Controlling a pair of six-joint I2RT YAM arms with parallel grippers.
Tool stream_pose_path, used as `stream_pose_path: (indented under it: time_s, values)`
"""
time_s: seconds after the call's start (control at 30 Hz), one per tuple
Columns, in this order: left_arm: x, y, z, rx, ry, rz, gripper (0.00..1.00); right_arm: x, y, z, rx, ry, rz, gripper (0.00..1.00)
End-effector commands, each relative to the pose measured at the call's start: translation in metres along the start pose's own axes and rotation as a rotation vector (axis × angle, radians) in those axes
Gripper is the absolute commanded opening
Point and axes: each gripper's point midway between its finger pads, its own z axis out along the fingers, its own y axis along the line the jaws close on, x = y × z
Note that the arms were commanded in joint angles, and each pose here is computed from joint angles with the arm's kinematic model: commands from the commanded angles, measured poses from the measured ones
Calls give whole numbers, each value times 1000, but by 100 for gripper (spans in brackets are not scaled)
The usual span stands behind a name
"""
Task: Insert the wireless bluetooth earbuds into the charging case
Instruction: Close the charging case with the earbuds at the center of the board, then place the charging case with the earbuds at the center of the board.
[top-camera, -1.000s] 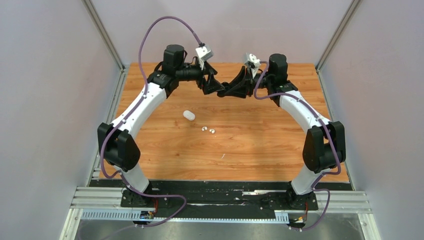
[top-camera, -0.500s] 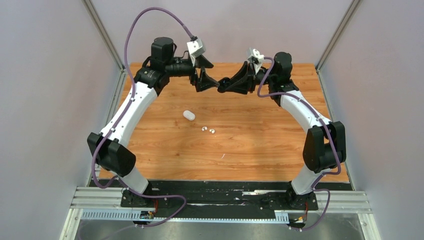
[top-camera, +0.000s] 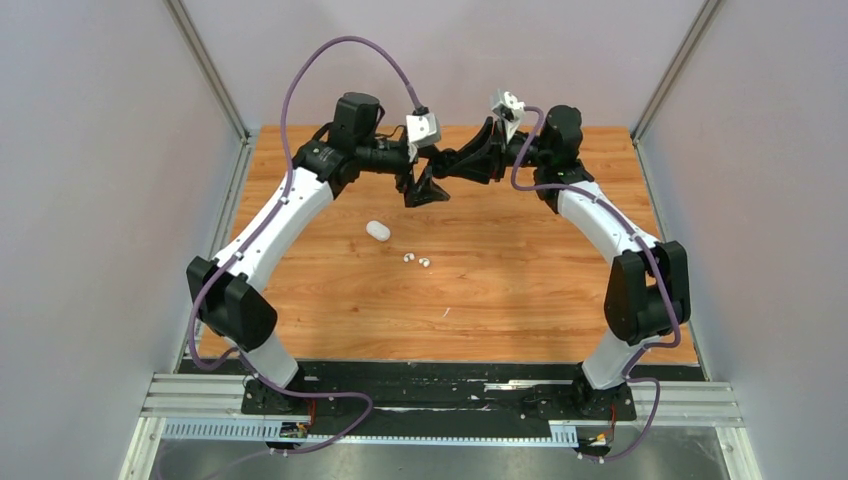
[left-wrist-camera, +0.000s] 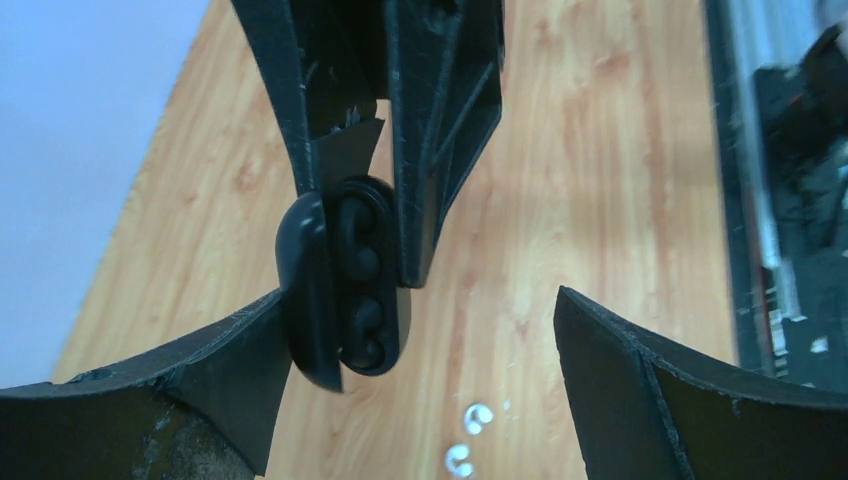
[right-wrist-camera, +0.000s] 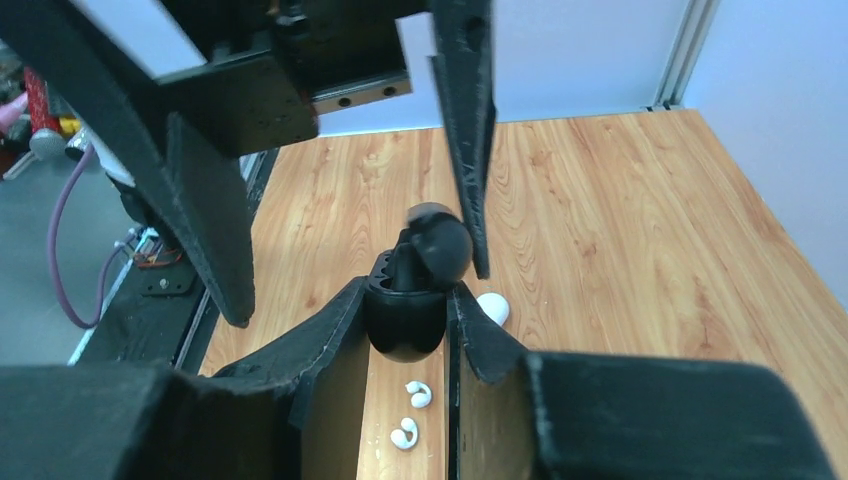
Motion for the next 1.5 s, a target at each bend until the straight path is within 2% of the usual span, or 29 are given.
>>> stream_pose_path:
  time_s: [0.0,0.17,0.3,0.4,0.47,0.57,0.73,0.93,1.2,1.23,1.27,1.3,1.33,1.4,1.47]
  values:
    - [-13,-29,-7,-14,39,214,99,-7,-26,4,124,-47,13,0]
    - [5,-18,-10,-170,141,322,100,-4,-33,5,156,-69,110,0]
    - [4,6,-17,-321,159,332,100,-3,-31,5,148,-77,163,0]
    - [-8,25,-29,-431,145,327,100,13,-34,-5,162,-29,189,0]
    - [-11,31,-42,-446,122,270,100,39,-35,-20,180,28,235,0]
    - [-6,47,-62,-464,89,87,100,87,-38,-50,262,113,415,0]
    - [37,65,-80,-549,115,-287,100,162,-33,-100,488,165,795,0]
    - [91,54,-73,-567,173,-481,100,212,-41,-117,568,189,1000,0]
    - [122,46,-72,-575,220,-625,100,281,-53,-139,776,283,1263,1]
    - [124,47,-73,-580,221,-638,100,287,-53,-140,786,290,1282,5]
    - [129,48,-74,-589,222,-666,100,290,-55,-141,793,296,1293,12]
    - [131,48,-75,-593,223,-681,100,294,-56,-142,799,303,1302,24]
    - [136,49,-75,-599,225,-710,100,295,-57,-143,805,309,1306,30]
    - [143,51,-78,-609,232,-761,100,289,-64,-151,830,329,1274,48]
    - [150,54,-82,-615,235,-818,100,275,-75,-166,885,355,1198,60]
